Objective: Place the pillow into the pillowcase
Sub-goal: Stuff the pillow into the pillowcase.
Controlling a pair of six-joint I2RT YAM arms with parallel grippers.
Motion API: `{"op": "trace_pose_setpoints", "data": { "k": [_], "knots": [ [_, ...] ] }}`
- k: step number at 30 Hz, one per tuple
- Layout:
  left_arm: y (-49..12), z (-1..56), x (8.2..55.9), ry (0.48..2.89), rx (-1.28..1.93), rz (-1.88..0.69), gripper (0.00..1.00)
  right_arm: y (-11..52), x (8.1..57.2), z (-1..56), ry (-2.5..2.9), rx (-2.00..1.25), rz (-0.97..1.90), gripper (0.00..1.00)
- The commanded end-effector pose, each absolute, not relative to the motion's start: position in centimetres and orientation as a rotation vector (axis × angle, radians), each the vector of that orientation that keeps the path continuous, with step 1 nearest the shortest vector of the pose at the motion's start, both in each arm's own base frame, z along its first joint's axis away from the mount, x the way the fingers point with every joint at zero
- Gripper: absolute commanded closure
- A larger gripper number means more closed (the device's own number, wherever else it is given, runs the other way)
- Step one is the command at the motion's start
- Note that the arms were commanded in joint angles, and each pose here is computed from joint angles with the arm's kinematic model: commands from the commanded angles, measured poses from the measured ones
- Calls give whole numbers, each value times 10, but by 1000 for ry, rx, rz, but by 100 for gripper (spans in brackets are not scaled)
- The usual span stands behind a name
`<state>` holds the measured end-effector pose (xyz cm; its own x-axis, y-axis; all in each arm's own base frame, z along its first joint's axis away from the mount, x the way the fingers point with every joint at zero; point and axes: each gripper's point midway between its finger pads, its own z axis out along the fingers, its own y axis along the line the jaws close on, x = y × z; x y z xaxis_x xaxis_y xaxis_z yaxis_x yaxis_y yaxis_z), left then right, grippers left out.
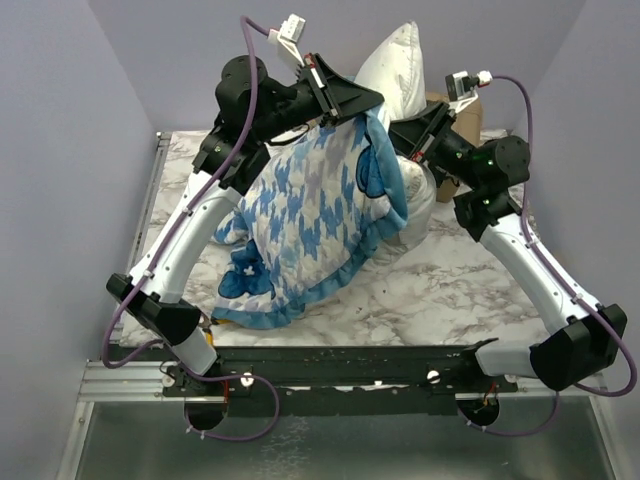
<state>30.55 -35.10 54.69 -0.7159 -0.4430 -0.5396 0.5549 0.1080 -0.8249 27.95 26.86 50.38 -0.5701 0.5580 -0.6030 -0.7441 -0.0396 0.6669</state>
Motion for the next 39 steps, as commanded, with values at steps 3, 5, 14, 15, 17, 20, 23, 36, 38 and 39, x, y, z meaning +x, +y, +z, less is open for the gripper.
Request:
{"op": "trace_pose_setpoints", "data": {
  "k": [3,5,14,15,17,20,23,36,38,39],
  "knots": [
    [-355,547,327,1602,147,-1714,100,259,229,589,1046,-481,1677,100],
    [-359,553,330,1588,153,-1735,100,259,224,603,1032,-533,1649,100],
    [-409,632,297,1255,305,-1908,100,265,228,652,1029,-679,1491,100],
    [-415,634,292,1232,311,-1937,100,264,230,657,1025,-693,1468,100],
    [-427,630,285,1218,325,-1959,100,263,233,663,1024,-713,1421,100],
    [-432,602,293,1303,305,-1893,100,263,248,650,1084,-720,1412,100],
    [-421,551,310,1451,208,-1743,100,275,269,604,1222,-759,1462,100],
    [-321,304,305,1812,-210,-1303,49,316,275,383,1682,-869,1667,100],
    [-319,308,303,1768,-231,-1358,45,322,272,374,1692,-878,1670,100],
    [-318,309,303,1754,-240,-1371,40,323,270,371,1698,-881,1672,100]
  ]
}}
